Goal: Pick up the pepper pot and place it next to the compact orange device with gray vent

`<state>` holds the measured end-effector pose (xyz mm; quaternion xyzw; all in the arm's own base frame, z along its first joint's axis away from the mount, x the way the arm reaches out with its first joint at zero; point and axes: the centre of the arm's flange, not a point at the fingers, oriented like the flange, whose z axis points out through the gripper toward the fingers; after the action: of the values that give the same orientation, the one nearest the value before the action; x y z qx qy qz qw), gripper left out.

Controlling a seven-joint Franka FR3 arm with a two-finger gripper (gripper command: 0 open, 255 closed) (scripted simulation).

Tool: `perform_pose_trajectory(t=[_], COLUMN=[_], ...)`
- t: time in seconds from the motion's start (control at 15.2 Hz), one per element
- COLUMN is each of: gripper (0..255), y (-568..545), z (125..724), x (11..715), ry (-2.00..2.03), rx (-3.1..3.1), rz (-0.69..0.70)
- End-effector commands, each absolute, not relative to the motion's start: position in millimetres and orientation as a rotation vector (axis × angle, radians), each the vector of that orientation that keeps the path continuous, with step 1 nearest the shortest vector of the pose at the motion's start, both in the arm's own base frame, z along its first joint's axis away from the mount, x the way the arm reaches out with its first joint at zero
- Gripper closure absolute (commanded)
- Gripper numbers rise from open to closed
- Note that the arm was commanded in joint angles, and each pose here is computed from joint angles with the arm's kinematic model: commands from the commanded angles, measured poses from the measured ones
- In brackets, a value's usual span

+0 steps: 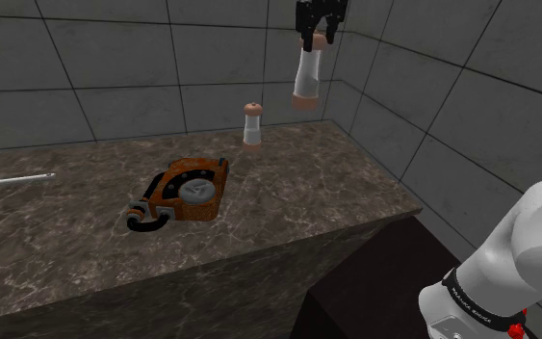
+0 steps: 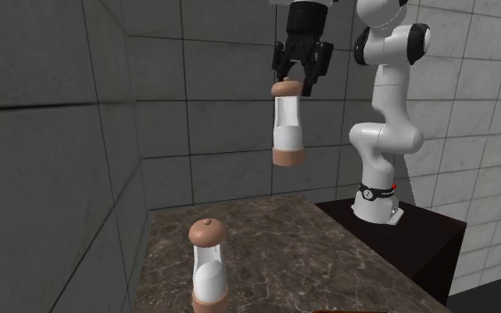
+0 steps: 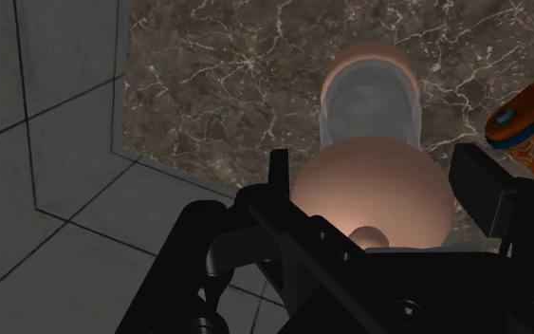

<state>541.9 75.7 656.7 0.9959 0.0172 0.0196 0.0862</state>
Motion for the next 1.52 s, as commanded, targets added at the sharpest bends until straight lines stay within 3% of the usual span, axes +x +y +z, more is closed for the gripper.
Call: perform_pose_trajectory(t=[0.0, 1.12, 1.45], gripper=[255, 255, 255], y=[100, 307, 307], z=[656, 657, 630], x=[531, 446, 446], ry=[0.049, 0.049, 0.049], rx=[2.968, 2.968, 2.968], rz=[0.059, 0.059, 0.059])
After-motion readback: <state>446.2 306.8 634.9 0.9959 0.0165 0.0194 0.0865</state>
